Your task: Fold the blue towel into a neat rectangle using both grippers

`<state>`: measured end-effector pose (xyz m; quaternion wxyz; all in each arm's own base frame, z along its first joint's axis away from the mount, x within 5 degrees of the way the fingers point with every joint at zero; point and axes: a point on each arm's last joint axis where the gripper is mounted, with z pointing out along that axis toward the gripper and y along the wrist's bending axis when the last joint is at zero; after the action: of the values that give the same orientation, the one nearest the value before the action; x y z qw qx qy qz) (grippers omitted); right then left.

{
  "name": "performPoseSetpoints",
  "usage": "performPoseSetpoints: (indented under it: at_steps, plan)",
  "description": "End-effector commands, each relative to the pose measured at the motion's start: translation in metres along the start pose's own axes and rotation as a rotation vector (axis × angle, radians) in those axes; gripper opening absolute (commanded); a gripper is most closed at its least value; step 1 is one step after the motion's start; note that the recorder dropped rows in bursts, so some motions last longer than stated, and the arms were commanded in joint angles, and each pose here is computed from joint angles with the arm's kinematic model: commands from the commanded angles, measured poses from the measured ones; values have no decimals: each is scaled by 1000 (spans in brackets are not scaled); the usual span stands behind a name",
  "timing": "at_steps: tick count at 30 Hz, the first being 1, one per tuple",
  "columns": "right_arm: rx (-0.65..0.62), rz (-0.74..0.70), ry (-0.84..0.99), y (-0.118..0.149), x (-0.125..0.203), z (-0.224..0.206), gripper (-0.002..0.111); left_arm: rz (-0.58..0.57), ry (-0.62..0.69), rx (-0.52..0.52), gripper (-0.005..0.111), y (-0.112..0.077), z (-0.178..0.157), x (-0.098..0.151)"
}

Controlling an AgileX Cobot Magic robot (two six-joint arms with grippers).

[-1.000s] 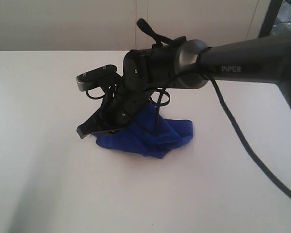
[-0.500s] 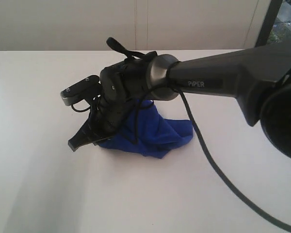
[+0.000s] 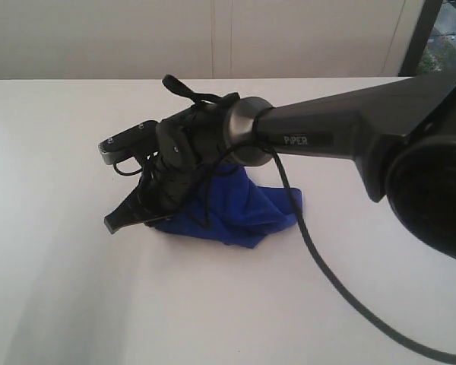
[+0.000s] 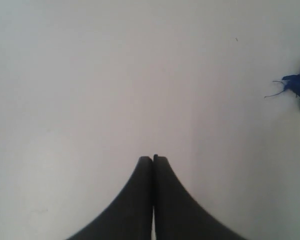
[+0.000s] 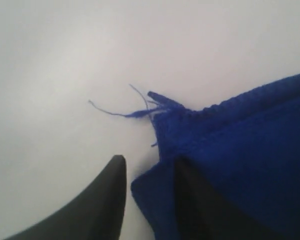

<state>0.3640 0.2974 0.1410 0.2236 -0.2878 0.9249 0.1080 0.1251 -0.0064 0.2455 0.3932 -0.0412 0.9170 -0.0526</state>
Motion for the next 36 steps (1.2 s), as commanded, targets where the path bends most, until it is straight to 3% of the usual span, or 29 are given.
performPoseSetpoints:
  at_steps: [1, 7, 13, 32, 36]
  plan:
    - [-3, 17, 13, 0, 5, 13, 32, -3, 9, 8, 0, -1, -1, 0]
    - [0, 21, 75, -2, 16, 31, 25, -3, 9, 8, 0, -1, -1, 0]
    - [1, 17, 73, -1, 14, 24, 0, -3, 14, 8, 0, -1, -1, 0]
    - [21, 31, -24, -12, -15, -56, 0, 19, 45, 6, 0, 0, 1, 6]
    - [0, 57, 4, -10, -12, -50, 0, 19, 45, 6, 0, 0, 1, 6]
